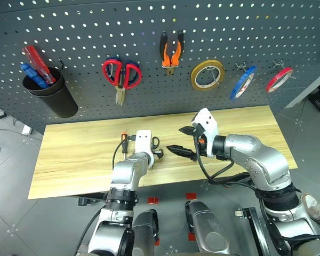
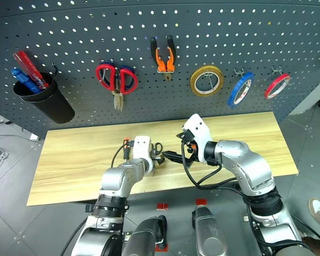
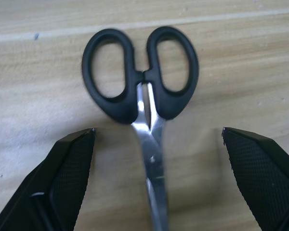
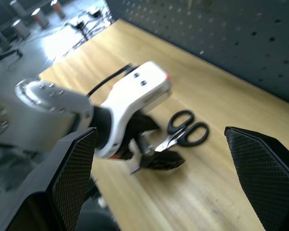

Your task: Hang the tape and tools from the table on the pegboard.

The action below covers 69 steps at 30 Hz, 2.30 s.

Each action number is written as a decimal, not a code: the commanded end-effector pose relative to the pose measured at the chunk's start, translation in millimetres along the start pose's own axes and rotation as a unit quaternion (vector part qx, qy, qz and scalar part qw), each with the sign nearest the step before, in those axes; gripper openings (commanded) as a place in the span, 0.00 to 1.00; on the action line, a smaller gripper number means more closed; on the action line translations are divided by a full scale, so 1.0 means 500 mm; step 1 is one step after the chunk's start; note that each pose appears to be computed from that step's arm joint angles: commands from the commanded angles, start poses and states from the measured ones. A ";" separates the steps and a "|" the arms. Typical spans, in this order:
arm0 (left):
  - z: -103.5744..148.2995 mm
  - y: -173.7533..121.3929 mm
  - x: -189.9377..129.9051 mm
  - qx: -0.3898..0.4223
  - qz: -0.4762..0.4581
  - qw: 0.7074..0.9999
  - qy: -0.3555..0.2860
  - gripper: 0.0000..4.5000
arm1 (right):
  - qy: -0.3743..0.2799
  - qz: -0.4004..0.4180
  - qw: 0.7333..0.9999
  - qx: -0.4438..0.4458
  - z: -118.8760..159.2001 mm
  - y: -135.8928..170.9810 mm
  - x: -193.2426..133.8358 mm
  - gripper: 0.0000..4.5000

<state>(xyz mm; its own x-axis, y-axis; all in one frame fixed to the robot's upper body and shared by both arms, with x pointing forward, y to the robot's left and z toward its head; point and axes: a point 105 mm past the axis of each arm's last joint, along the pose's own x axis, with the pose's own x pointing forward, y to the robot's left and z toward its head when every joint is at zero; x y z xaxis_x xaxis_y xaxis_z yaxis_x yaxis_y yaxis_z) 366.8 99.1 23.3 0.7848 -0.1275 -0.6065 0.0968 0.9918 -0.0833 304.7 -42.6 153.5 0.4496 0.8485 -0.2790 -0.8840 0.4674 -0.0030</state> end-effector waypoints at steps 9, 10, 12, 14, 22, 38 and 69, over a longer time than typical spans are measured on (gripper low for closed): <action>-0.067 -0.024 0.024 -0.075 -0.003 0.994 0.082 0.90 | 0.048 0.030 0.998 -0.019 -0.010 0.009 -0.025 1.00; -0.069 -0.024 0.024 -0.076 -0.003 0.994 0.084 0.86 | 0.052 0.024 0.998 -0.022 -0.011 0.003 -0.026 1.00; -0.076 -0.024 0.023 -0.081 -0.003 0.993 0.089 0.73 | 0.058 0.015 0.998 -0.027 -0.011 -0.008 -0.027 1.00; -0.081 -0.025 0.022 -0.081 -0.004 0.992 0.092 0.60 | 0.061 0.007 0.998 -0.029 -0.010 -0.018 -0.028 1.00; -0.091 -0.018 0.013 -0.083 -0.004 0.992 0.094 0.08 | 0.070 -0.016 0.997 -0.034 -0.004 -0.062 -0.037 1.00; -0.105 0.021 -0.011 -0.059 0.000 0.994 0.090 0.08 | 0.086 0.116 0.970 -0.198 -0.013 -0.055 -0.069 1.00; 0.191 0.066 -0.358 0.169 0.097 0.861 -0.469 0.08 | -0.041 0.007 0.962 -0.270 0.083 -0.079 -0.076 1.00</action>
<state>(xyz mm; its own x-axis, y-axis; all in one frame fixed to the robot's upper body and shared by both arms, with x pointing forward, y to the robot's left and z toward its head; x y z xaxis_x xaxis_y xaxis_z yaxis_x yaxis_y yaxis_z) 293.5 154.2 185.7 0.9628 -0.0591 0.2639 -0.0168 0.9609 0.2765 327.7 -82.8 185.2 0.4101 0.8725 -0.2657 -0.8530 0.2637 -0.4504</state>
